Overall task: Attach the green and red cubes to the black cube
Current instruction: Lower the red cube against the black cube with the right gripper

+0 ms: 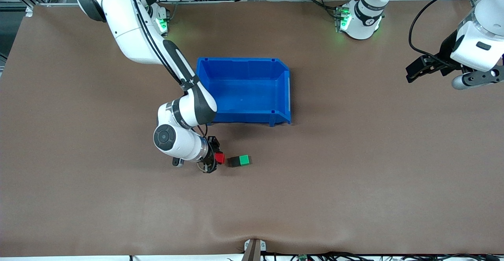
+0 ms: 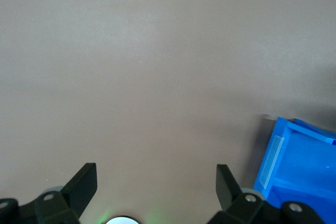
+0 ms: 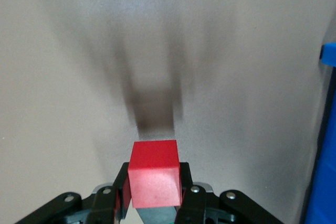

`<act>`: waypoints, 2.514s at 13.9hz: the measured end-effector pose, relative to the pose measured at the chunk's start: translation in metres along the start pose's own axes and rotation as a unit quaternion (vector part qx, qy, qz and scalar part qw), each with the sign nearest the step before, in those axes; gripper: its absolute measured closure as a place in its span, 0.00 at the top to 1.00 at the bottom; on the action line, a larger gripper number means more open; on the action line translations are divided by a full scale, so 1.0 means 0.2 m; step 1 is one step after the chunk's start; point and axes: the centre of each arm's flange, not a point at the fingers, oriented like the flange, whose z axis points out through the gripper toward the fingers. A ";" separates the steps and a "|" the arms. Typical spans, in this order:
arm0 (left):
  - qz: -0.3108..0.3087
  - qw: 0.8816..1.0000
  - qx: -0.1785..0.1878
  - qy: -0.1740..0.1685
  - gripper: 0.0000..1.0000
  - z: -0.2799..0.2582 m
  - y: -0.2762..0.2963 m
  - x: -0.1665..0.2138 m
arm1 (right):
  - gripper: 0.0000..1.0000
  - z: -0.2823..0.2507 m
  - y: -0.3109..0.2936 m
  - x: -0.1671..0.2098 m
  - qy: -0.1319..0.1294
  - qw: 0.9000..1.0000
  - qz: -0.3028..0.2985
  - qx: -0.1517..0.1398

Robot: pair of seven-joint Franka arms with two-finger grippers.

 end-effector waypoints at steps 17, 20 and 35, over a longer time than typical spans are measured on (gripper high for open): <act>0.001 1.000 -0.001 -0.001 1.00 0.01 0.01 0.00 | 0.40 0.16 0.01 -0.07 -0.001 1.000 -0.013 0.010; 0.002 1.000 -0.001 -0.002 1.00 0.01 0.01 0.00 | 0.40 0.17 0.02 -0.08 0.000 1.000 -0.015 0.009; 0.002 1.000 -0.001 -0.001 1.00 0.01 0.01 0.01 | 1.00 0.14 0.02 -0.12 0.000 1.000 -0.005 0.013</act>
